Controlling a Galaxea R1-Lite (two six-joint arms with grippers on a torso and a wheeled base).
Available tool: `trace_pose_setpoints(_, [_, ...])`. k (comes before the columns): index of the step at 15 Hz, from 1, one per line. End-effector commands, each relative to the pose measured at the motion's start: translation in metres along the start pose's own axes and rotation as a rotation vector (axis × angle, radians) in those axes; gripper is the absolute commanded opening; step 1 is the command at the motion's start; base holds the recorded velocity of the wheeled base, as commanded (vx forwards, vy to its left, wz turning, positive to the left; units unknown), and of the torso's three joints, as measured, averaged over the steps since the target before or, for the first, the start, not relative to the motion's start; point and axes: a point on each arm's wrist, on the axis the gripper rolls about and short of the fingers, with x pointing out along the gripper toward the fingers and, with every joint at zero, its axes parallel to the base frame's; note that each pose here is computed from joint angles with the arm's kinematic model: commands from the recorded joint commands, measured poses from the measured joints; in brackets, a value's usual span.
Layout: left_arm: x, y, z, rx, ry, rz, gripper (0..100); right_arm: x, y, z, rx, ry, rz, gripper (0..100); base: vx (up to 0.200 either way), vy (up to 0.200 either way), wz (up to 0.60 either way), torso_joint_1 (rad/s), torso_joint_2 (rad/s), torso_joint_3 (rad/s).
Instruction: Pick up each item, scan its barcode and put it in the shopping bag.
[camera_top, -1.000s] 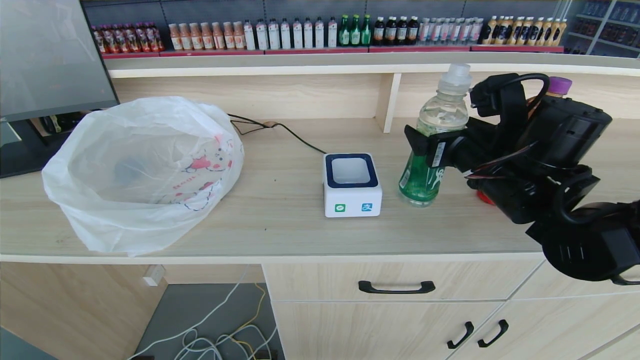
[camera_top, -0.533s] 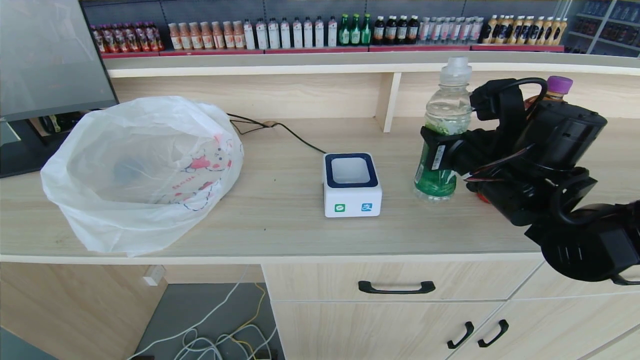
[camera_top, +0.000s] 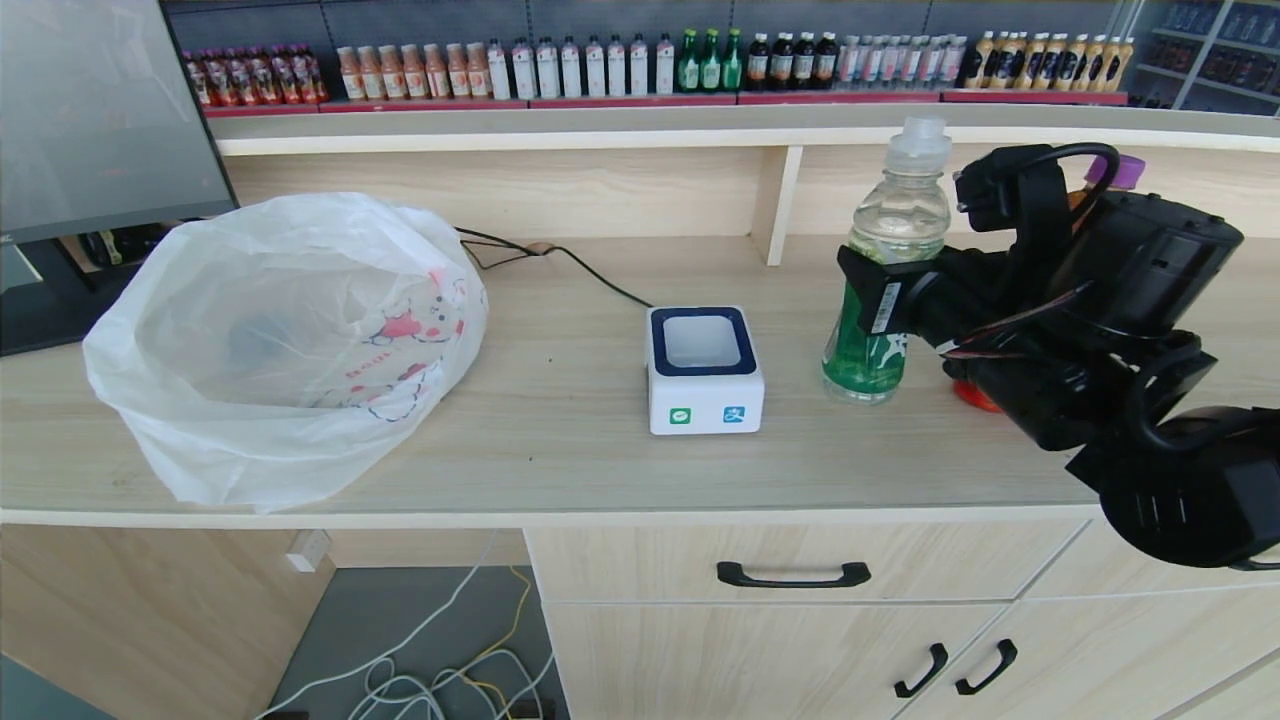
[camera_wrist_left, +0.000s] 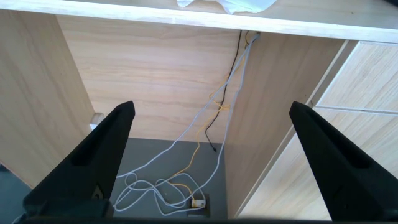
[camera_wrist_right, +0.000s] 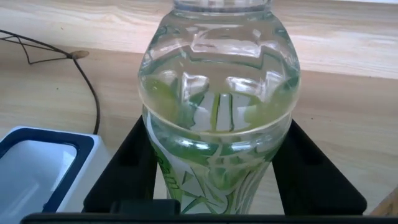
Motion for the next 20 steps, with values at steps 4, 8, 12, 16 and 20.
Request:
trace_pose_setpoints(4, [0.0,0.0,0.0,-0.001,-0.001,0.0,100,-0.009,-0.004,0.011,0.007,-0.027,-0.002,0,0.0,0.0,0.0,0.0,0.0,0.0])
trace_pose_setpoints(8, [0.0,0.0,0.0,-0.001,0.001,0.0,100,-0.017,-0.008,0.027,0.021,-0.076,-0.001,0,0.0,0.0,0.0,0.0,0.0,0.0])
trace_pose_setpoints(12, [0.0,0.0,0.0,0.0,0.001,0.0,100,-0.043,-0.011,0.063,0.064,-0.176,0.019,0,0.0,0.0,0.0,0.0,0.0,0.0])
trace_pose_setpoints(16, [0.0,0.0,0.0,-0.001,-0.001,0.0,100,-0.074,-0.022,0.073,0.072,-0.21,0.045,0,0.0,0.0,0.0,0.0,0.0,0.0])
trace_pose_setpoints(20, [0.0,0.0,0.0,0.0,0.001,0.002,100,-0.091,-0.025,0.083,0.082,-0.246,0.072,0,0.0,0.0,0.0,0.0,0.0,0.0])
